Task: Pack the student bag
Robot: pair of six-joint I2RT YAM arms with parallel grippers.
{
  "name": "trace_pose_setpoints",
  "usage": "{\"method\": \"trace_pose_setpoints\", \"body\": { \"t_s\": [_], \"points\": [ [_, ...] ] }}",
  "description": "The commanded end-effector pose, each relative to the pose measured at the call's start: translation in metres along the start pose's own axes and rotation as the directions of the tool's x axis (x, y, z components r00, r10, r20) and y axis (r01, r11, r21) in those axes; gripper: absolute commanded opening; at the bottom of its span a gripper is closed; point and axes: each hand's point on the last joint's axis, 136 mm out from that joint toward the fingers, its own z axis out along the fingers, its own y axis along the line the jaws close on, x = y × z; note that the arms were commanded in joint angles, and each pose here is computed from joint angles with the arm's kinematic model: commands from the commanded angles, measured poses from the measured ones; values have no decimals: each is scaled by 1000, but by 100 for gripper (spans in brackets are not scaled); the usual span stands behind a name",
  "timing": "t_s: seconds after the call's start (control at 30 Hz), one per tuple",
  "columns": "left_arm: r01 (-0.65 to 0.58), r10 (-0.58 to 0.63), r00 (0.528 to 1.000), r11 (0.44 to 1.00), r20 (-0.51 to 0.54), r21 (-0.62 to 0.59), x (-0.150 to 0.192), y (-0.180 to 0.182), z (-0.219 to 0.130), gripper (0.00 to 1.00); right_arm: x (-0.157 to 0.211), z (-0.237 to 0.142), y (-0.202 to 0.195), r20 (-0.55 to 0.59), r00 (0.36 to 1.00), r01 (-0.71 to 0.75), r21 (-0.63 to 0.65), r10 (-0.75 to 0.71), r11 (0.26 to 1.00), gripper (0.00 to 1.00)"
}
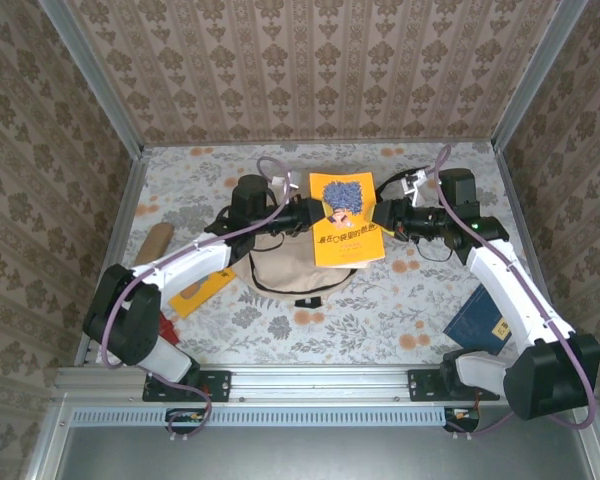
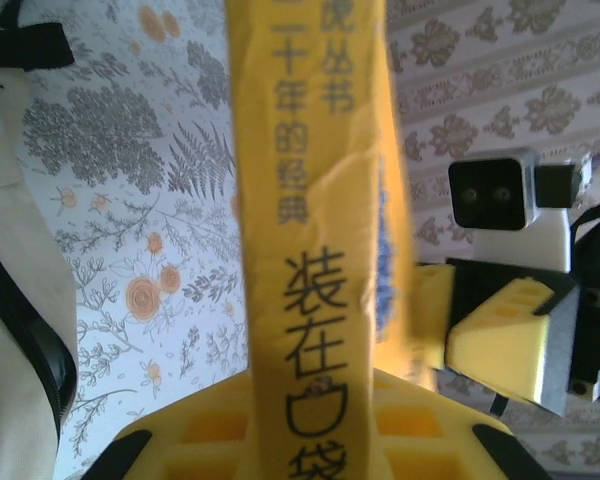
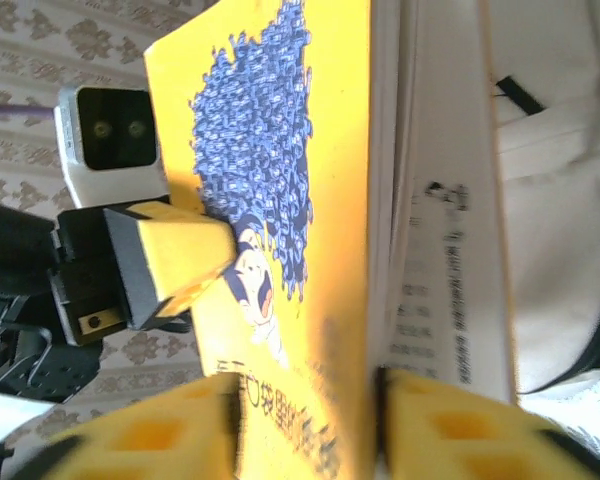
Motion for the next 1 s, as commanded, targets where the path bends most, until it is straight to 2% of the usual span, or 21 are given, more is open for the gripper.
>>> {"method": "trace_pose_setpoints", "body": {
  "t_s": [0.0,0.07,0.13,0.23,0.4,0.6,0.77,0.97],
  "points": [
    [-69,63,994,996,92,54,-19,-30,-17,6,-11,-15,4,102,994,30,53,-35,998,68],
    [-57,52,987,998,154,26,-31,-27,-23,5,-10,-17,0,144,990,-5,52,-2,999,81],
    [-49,49,973,999,226,-3,-44,-25,-32,5,-8,-16,0,181,983,-42,-3,42,999,90],
    [-41,54,947,998,316,-47,-60,-26,-44,5,-3,-15,10,239,966,-76,-107,99,991,95],
    [10,-5,897,1000,441,-9,-80,-38,-59,5,4,2,29,261,937,-167,-245,230,955,97],
    [56,-89,844,995,529,78,-96,-50,-66,6,-2,26,60,245,906,-233,-395,346,889,99],
    [140,-200,807,979,555,148,-105,-50,-68,6,-15,43,78,217,872,-295,-482,439,825,98],
    [157,-237,796,969,557,189,-109,-56,-67,6,-36,50,84,252,826,-318,-528,503,787,90]
  ]
}}
